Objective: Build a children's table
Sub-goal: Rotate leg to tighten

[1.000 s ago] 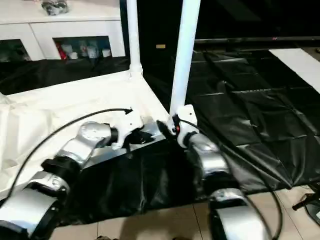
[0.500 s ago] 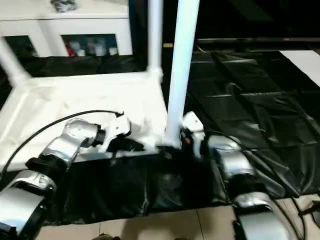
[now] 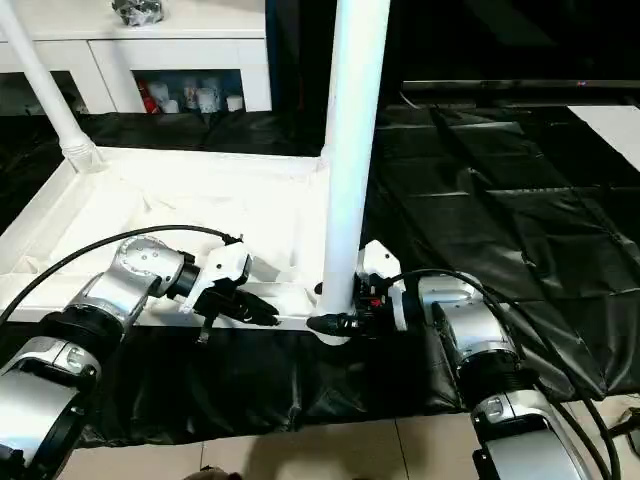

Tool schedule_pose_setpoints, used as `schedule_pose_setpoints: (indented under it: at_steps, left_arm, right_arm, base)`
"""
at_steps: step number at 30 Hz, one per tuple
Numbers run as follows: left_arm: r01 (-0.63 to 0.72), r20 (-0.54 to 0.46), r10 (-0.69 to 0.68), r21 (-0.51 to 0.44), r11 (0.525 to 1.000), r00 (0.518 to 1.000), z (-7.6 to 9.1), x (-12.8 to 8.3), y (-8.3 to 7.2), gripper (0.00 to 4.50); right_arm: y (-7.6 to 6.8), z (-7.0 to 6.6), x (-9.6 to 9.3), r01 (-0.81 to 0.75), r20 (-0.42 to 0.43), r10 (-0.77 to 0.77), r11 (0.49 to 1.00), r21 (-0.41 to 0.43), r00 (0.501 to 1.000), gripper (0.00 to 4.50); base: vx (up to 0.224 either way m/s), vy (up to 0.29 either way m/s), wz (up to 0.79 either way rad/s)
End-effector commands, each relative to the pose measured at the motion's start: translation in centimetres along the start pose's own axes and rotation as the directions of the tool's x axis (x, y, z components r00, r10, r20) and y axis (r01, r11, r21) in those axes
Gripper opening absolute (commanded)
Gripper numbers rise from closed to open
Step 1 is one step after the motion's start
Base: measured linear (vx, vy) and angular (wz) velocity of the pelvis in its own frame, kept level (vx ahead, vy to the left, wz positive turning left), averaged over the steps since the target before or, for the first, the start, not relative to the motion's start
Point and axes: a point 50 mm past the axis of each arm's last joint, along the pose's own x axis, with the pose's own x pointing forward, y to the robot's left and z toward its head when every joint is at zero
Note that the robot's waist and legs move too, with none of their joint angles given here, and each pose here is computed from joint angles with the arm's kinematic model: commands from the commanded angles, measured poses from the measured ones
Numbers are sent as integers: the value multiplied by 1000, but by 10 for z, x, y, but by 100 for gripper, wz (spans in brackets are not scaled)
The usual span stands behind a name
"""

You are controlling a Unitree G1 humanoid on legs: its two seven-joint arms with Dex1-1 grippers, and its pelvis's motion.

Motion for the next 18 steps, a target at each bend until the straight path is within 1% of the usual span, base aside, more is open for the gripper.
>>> schedule_pose_setpoints:
  at_steps: [1,3,4,5,6,8,9,10,11,13,15,18]
  left_arm:
    - [-14,71,12,40,999,997,23,16,7,0]
    - [-61,82,59,21,998,995,25,16,11,0]
    - [-61,82,59,21,998,995,25,16,11,0]
    - [-133,57,133,-2,991,989,26,20,15,0]
    - [-133,57,133,-2,991,989,26,20,15,0]
    - [-197,53,198,-26,980,979,28,26,19,0]
    - [-197,53,198,-26,980,979,28,26,19,0]
    - [-265,66,268,-50,963,961,35,38,22,0]
    - [-284,70,287,-56,957,955,38,41,23,0]
    - [-336,71,339,-62,940,938,43,50,24,0]
    - [-359,78,363,-57,931,929,48,59,24,0]
    - [-358,89,361,-50,932,928,54,68,20,0]
  right_arm:
    - [3,2,32,57,30,-57,998,-9,998,276]
    - [-7,0,35,217,25,-218,976,18,976,272]
    - [-7,0,35,217,25,-218,976,18,976,271]
    - [-13,-1,40,342,46,-345,938,64,938,271]
    - [-13,-1,40,342,46,-345,938,64,938,269]
    - [-20,-3,44,473,32,-479,874,109,877,268]
    - [-20,-3,44,473,32,-479,874,109,877,268]
    - [-27,-7,50,618,-15,-623,772,149,782,268]
    - [-28,-8,52,652,-29,-657,741,162,753,268]
    - [-30,-9,58,728,-66,-730,663,174,680,268]
    - [-29,-8,65,745,-64,-750,637,199,658,268]
    - [-26,-3,75,737,-33,-745,650,186,666,268]
  base:
    - [0,0,0]
    - [0,0,0]
    - [0,0,0]
    - [0,0,0]
    - [0,0,0]
    - [0,0,0]
    - [0,0,0]
    - [0,0,0]
    - [0,0,0]
    - [0,0,0]
    - [0,0,0]
    - [0,0,0]
